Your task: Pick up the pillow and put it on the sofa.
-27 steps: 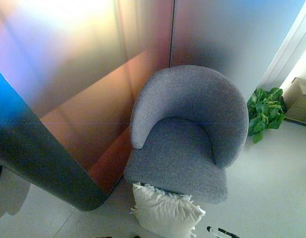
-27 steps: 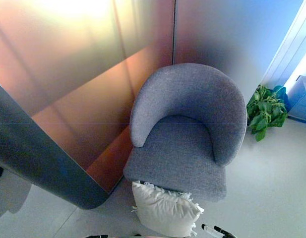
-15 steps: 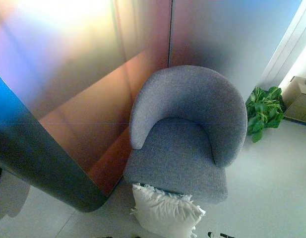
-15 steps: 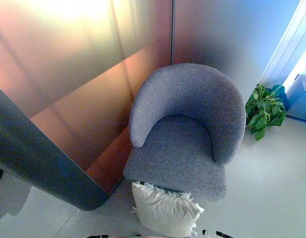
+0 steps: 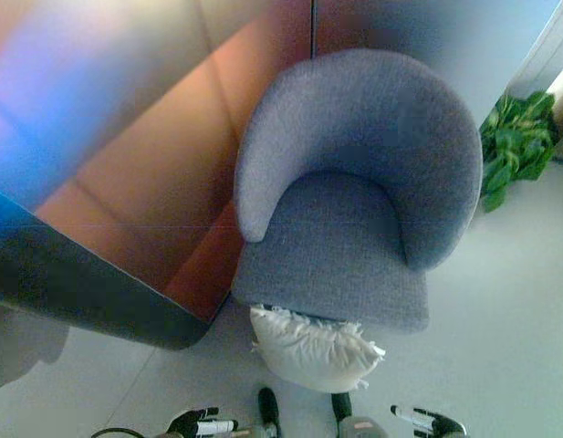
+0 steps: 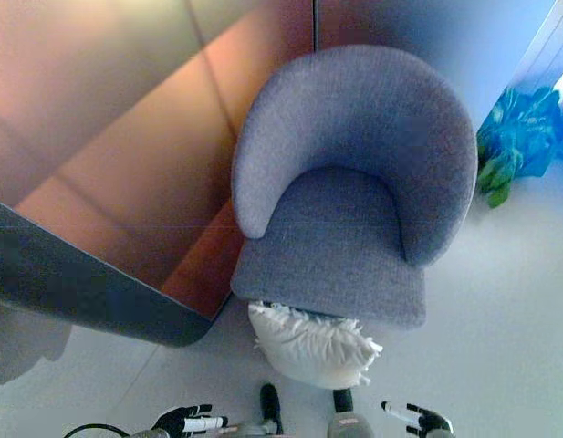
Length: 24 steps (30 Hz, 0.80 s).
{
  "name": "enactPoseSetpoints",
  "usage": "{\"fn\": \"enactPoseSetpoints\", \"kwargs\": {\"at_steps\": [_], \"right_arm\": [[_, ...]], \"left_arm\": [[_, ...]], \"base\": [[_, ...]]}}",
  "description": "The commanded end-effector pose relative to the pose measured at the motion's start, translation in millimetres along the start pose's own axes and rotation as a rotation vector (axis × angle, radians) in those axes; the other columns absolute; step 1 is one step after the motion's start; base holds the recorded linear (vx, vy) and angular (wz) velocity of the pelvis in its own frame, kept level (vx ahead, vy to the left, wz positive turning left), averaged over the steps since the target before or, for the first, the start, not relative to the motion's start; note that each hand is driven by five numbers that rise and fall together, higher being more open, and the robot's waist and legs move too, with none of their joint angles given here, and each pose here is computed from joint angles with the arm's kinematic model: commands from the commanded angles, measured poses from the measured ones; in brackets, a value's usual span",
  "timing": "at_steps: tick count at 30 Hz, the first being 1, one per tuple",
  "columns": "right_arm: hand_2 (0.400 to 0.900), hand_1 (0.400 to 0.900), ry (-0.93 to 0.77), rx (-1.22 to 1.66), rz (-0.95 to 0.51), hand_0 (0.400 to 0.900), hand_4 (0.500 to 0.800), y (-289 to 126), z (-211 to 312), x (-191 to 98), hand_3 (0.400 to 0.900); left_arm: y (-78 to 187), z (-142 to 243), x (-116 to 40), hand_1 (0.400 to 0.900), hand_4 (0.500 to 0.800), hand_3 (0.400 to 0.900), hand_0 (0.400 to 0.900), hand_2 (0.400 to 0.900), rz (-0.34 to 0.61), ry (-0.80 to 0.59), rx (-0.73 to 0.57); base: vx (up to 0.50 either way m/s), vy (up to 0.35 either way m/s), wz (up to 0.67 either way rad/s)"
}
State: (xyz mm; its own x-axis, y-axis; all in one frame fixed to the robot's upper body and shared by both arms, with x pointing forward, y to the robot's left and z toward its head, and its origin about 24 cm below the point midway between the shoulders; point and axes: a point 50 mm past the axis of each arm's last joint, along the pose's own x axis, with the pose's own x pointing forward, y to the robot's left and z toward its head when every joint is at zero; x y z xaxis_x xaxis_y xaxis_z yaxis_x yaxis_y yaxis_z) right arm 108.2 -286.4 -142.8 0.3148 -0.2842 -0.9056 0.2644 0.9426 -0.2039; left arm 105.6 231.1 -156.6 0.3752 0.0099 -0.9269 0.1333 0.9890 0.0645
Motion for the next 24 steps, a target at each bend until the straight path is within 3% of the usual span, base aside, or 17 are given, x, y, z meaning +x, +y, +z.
{"fn": "enactPoseSetpoints", "kwargs": {"at_steps": [1,13,24], "right_arm": [[0.900,0.900,-0.111,0.028,-0.052,0.900,0.800,-16,41,-1,0.900],[0.900,0.900,-0.410,0.193,-0.070,0.900,0.800,-51,140,-24,0.900],[0.900,0.900,-0.660,0.277,-0.070,0.900,0.800,-97,219,-71,0.900]], "left_arm": [[22,14,-3.7,0.900,0.800,0.900,0.900,0.900,0.020,-0.055,-0.007],[29,57,-6.6,0.900,0.800,0.900,0.900,0.900,-0.033,-0.245,-0.093],[22,70,-10.5,0.900,0.800,0.900,0.900,0.900,-0.068,-0.348,-0.146]], "base": [[-0.073,-0.013,0.12],[-0.104,0.015,0.14],[-0.108,0.008,0.15]]}}
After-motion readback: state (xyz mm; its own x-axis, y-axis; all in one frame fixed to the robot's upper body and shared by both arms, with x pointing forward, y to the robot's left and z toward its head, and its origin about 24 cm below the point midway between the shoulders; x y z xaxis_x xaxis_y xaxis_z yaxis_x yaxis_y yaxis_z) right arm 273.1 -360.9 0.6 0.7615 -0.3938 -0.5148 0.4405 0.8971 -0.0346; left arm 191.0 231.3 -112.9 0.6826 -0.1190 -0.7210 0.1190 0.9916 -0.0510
